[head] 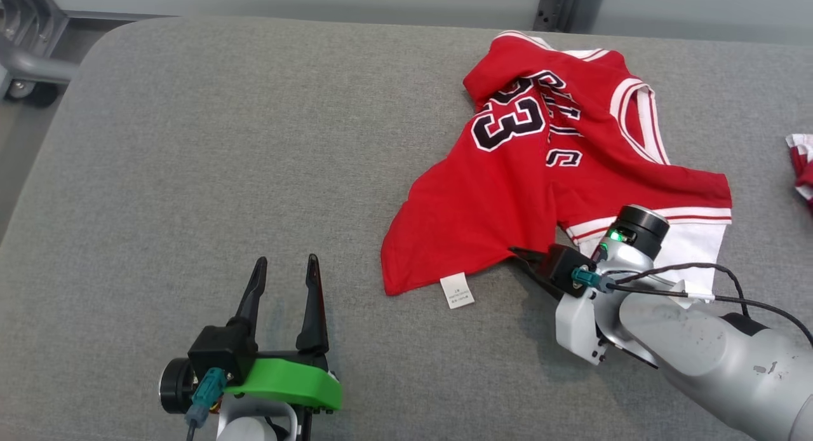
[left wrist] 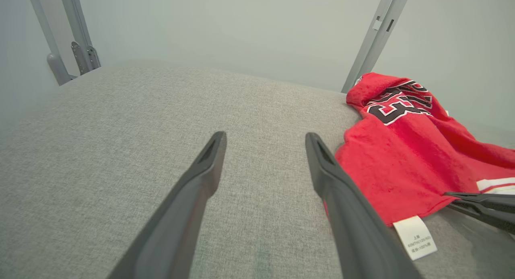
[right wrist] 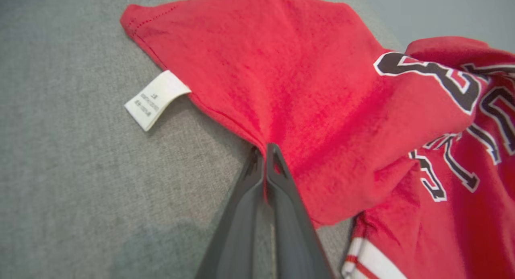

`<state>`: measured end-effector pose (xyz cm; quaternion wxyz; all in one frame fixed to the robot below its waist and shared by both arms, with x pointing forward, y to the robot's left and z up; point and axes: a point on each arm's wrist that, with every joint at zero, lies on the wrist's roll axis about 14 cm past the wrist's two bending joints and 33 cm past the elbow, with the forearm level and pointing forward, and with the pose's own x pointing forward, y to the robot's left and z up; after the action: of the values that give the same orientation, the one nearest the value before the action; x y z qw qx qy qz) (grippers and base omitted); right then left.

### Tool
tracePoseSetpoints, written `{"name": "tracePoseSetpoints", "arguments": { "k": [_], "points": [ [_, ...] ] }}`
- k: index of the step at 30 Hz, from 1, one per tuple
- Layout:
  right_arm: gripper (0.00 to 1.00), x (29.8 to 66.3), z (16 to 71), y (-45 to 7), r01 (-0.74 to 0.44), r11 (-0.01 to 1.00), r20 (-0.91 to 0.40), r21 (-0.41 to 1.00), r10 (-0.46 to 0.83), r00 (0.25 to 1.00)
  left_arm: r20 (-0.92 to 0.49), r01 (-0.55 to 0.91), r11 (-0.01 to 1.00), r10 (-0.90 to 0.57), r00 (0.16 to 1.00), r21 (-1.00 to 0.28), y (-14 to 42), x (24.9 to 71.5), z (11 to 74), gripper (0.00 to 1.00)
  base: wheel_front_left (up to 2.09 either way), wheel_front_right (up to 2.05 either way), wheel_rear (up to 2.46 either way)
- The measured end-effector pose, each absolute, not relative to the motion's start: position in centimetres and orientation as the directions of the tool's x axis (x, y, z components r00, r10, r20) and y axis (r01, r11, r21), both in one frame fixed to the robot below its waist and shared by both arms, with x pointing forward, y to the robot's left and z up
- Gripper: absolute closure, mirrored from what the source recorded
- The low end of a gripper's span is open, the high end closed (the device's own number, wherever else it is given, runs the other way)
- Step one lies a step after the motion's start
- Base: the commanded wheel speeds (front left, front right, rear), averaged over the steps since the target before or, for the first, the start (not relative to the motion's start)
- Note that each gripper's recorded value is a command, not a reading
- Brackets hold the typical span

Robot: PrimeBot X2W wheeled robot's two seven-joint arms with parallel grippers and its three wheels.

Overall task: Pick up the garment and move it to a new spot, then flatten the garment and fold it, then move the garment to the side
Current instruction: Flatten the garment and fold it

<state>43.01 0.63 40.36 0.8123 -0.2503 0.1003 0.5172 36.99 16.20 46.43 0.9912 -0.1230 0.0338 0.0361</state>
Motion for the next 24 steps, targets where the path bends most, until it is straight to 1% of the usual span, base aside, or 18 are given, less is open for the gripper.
{"name": "tracePoseSetpoints", "arguments": {
  "k": [3,4,5,6,10,16,18,21,24],
  "points": [
    [1.0,42.5,40.5,0.5,-0.885,0.365,-0.406,-0.288,0.791,0.458,-0.078,-0.057,0.97,0.039,0.996,-0.235,15.5,37.4,46.3,0.0,0.0,0.0,0.0],
    [0.82,42.3,40.5,0.4,-0.884,0.375,-0.4,-0.281,0.791,0.463,-0.077,-0.05,0.971,0.033,0.996,-0.234,15.3,37.5,46.2,0.0,0.0,0.0,0.0],
    [0.53,42.2,40.7,0.4,-0.88,0.387,-0.39,-0.274,0.792,0.47,-0.077,-0.045,0.971,0.028,0.997,-0.235,15.2,37.7,46.2,0.0,0.0,0.0,0.0],
    [0.0,42.1,40.9,0.3,-0.877,0.397,-0.381,-0.271,0.792,0.477,-0.076,-0.039,0.971,0.022,0.997,-0.234,15.0,37.8,46.2,0.0,0.0,0.0,0.0],
    [0.0,41.2,41.5,-0.1,-0.861,0.452,-0.339,-0.234,0.792,0.508,-0.07,-0.012,0.973,-0.004,0.998,-0.232,14.3,38.1,46.3,0.0,0.0,0.0,0.0],
    [0.0,40.8,42.9,-3.3,-0.765,0.625,-0.254,-0.155,0.723,0.642,-0.047,0.032,0.974,-0.044,0.998,-0.225,13.3,38.6,46.9,0.0,0.0,0.0,0.0],
    [0.0,40.9,43.6,-4.8,-0.713,0.689,-0.219,-0.131,0.681,0.699,-0.039,0.048,0.974,-0.057,0.998,-0.221,12.9,38.8,47.1,0.0,0.0,0.0,0.0],
    [0.0,41.4,45.1,-7.8,-0.601,0.792,-0.153,-0.11,0.584,0.797,-0.024,0.072,0.973,-0.079,0.997,-0.219,12.3,39.0,47.5,0.0,0.0,0.0,0.0],
    [0.0,41.3,46.5,-10.4,-0.482,0.873,-0.089,-0.071,0.475,0.875,-0.008,0.102,0.971,-0.106,0.994,-0.217,11.6,39.2,48.0,0.0,0.0,0.0,0.0]
  ]
}}
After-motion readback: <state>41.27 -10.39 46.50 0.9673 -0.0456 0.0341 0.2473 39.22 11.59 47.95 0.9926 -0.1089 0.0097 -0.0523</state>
